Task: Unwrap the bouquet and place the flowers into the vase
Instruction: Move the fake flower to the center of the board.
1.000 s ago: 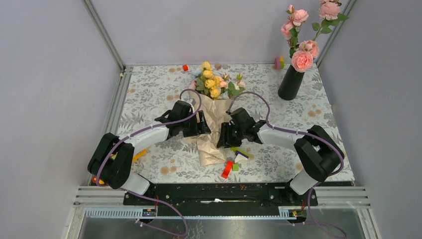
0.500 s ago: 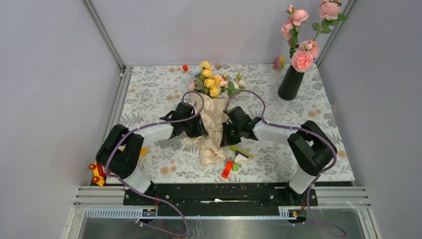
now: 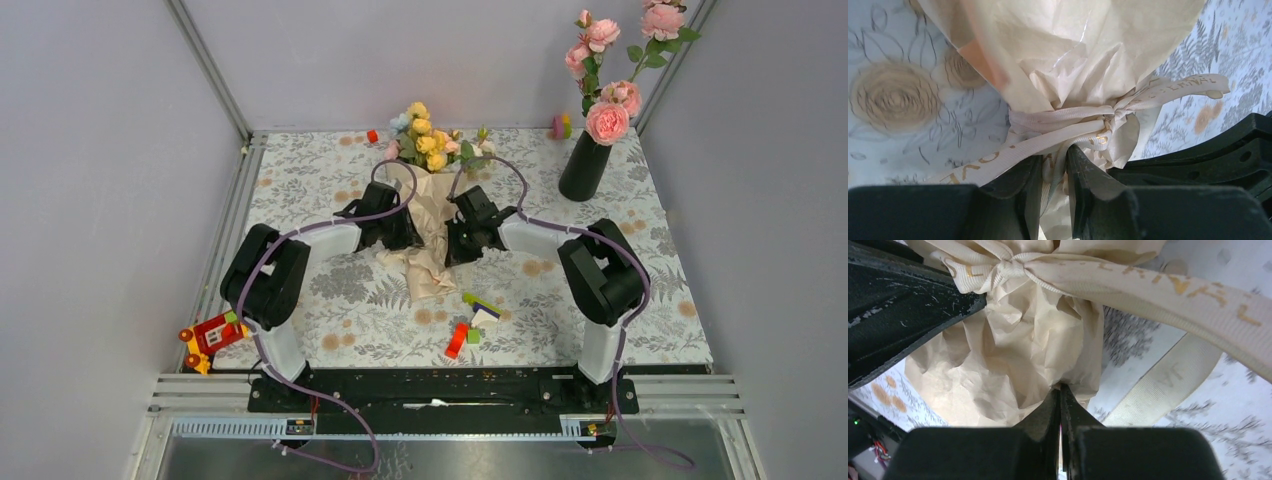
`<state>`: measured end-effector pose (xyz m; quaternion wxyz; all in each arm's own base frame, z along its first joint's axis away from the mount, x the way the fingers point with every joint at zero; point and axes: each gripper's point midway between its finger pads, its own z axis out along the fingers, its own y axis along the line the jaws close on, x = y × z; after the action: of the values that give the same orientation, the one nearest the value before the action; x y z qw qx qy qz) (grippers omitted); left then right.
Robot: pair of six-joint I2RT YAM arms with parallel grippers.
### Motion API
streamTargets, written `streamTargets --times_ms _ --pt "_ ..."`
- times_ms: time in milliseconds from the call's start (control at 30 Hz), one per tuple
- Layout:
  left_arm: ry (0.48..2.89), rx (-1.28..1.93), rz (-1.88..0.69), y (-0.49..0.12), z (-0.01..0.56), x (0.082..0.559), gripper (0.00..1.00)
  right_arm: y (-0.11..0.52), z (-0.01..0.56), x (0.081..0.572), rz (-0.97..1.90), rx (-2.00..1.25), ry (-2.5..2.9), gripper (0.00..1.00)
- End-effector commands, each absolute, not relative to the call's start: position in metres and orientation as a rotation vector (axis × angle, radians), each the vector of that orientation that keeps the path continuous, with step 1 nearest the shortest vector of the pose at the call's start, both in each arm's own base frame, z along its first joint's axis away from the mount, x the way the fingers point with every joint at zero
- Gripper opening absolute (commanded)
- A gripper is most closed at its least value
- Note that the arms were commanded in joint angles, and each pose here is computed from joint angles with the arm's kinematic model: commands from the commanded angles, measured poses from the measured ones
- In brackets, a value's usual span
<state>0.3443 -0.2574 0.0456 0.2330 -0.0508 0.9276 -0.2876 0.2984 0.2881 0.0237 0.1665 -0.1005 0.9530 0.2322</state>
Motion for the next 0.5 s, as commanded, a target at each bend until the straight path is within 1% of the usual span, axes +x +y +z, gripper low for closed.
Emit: streamTargets --times_ms 0,133,167,200,233,267,300,333,400,467 --pt "2.471 -0.118 -0.831 -0.271 0.064 0.378 0.23 0.294 0.041 0.343 0.668 -0.305 2.613 0.00" --pt "2.447 -0.131 -0.835 -0.268 0.074 0.398 0.25 0.290 0.044 0.358 0.637 -0.341 2.604 0.00" --pt "2.445 -0.132 -0.834 -0.267 0.077 0.402 0.27 0.291 0.049 0.363 0.631 -0.349 2.597 0.00" --pt "2.443 -0.130 -0.829 -0.265 0.078 0.406 0.30 0.291 0.050 0.364 0.623 -0.359 2.599 0.03" --pt "2.441 -0.126 -0.820 -0.264 0.081 0.409 0.34 0.290 0.052 0.366 0.614 -0.362 2.600 0.10" --pt "2.442 -0.123 -0.810 -0.261 0.084 0.411 0.40 0.289 0.055 0.367 0.607 -0.367 2.597 0.18" --pt "2.439 -0.115 -0.801 -0.259 0.089 0.413 0.45 0.288 0.060 0.367 0.603 -0.371 2.588 0.27" --pt "2.435 -0.110 -0.794 -0.256 0.095 0.413 0.54 0.286 0.064 0.367 0.594 -0.375 2.583 0.36" --pt "2.418 -0.101 -0.764 -0.246 0.109 0.414 0.71 0.280 0.080 0.365 0.577 -0.388 2.558 0.47" --pt "2.394 -0.093 -0.728 -0.234 0.126 0.412 0.83 0.272 0.094 0.362 0.553 -0.397 2.538 0.60"
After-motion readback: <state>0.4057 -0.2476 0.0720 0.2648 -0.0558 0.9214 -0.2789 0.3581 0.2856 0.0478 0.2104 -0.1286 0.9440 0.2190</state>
